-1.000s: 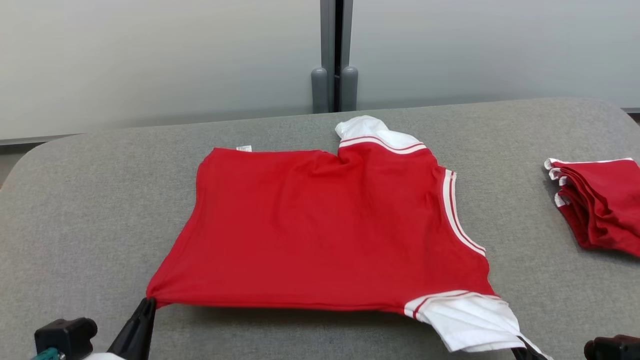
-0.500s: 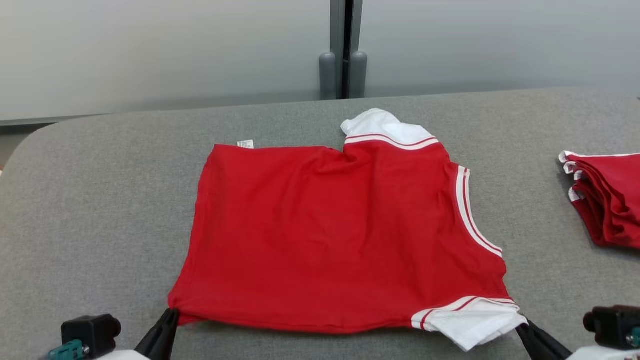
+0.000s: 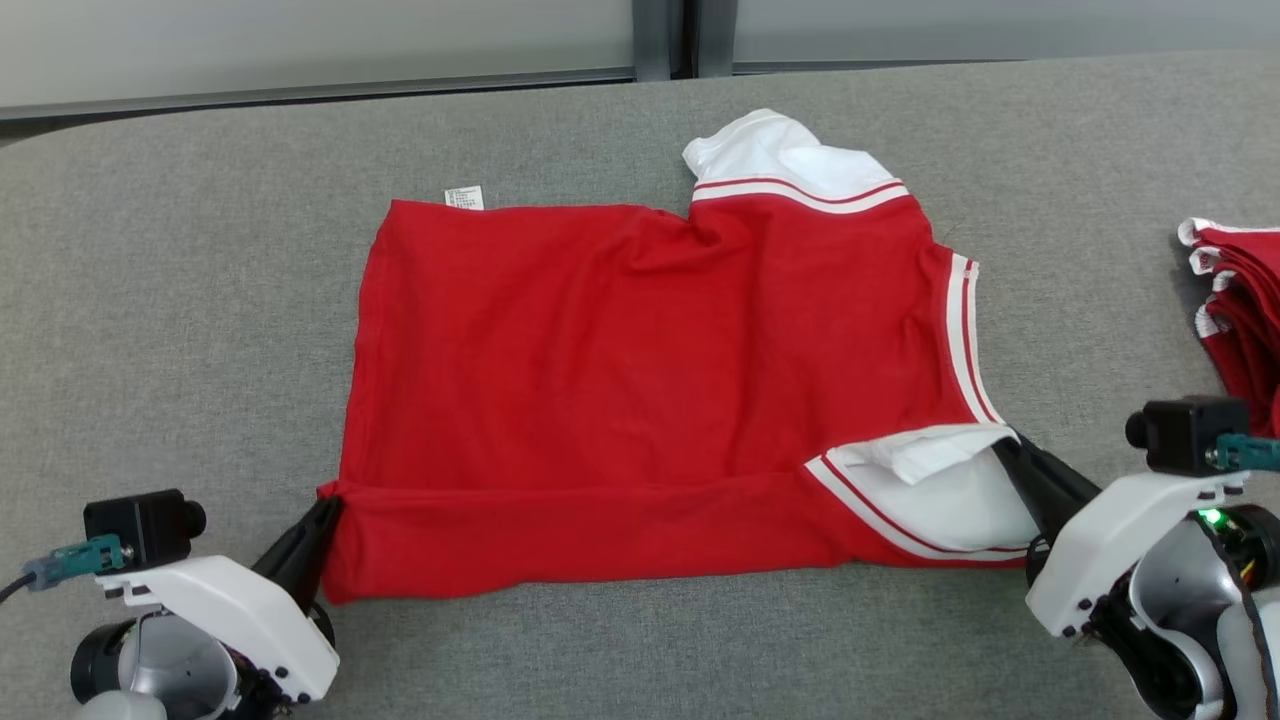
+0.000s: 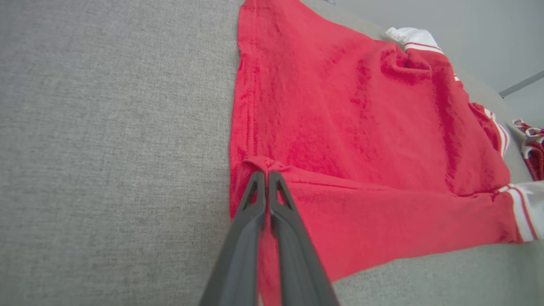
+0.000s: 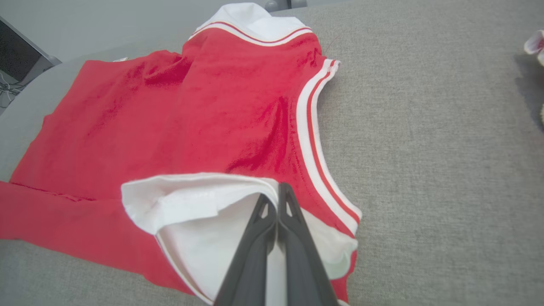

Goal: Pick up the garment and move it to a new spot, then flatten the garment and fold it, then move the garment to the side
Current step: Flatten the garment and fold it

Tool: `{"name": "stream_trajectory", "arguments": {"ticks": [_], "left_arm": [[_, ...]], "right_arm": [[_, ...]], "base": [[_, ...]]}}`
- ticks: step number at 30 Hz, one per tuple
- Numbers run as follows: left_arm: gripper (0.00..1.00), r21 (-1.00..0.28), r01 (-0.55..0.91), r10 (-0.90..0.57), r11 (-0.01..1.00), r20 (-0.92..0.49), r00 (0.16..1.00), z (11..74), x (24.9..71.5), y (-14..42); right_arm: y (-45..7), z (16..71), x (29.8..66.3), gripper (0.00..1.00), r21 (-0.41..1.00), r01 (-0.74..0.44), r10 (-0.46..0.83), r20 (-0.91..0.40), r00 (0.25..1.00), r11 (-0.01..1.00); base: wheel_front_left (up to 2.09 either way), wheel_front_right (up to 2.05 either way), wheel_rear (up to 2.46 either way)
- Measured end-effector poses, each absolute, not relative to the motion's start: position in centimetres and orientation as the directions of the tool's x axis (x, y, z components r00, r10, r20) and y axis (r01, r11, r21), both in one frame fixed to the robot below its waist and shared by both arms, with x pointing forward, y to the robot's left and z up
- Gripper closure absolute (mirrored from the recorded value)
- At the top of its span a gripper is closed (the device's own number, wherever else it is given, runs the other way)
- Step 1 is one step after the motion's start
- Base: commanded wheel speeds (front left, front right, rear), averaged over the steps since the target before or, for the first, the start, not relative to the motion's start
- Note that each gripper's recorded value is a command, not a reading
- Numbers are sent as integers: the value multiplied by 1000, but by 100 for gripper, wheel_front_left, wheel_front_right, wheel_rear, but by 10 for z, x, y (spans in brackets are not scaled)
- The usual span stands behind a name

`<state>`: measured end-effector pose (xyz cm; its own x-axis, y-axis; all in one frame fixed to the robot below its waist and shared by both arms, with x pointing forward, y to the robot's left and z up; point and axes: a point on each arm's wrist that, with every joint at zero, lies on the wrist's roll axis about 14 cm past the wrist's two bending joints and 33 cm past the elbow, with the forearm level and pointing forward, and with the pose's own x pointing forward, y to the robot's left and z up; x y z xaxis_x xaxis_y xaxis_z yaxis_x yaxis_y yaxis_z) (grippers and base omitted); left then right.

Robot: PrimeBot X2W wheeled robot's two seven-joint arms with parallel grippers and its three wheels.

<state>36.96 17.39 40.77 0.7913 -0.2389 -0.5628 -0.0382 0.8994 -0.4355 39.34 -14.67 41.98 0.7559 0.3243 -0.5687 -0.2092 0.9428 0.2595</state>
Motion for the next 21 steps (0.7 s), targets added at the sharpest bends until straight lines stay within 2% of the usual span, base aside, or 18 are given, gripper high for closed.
{"name": "stream_trajectory", "arguments": {"ticks": [5, 6, 7, 12, 16, 21], "left_arm": [[100, -438, -29, -236, 898, -538, 809, 407, 388, 177], [29, -439, -28, -233, 898, -530, 815, 405, 391, 177], [0, -437, -25, -233, 899, -527, 817, 405, 393, 177], [0, -397, -42, -161, 917, -465, 871, 408, 400, 186], [0, -368, -73, -49, 927, -310, 949, 433, 412, 196], [0, -306, -79, 48, 949, -107, 993, 471, 417, 206]], "right_arm": [[-139, 418, 419, 100, 253, -248, 349, -539, 767, 935], [-134, 415, 425, 54, 261, -257, 361, -526, 770, 930], [-133, 414, 426, 2, 263, -260, 363, -521, 772, 929], [-133, 422, 436, 0, 252, -260, 349, -437, 829, 932], [-137, 457, 446, 0, 233, -255, 310, -239, 920, 938], [-147, 501, 444, 0, 170, -243, 251, -25, 968, 955]], "base": [[0, 0, 0], [0, 0, 0], [0, 0, 0], [0, 0, 0], [0, 0, 0], [0, 0, 0]]}}
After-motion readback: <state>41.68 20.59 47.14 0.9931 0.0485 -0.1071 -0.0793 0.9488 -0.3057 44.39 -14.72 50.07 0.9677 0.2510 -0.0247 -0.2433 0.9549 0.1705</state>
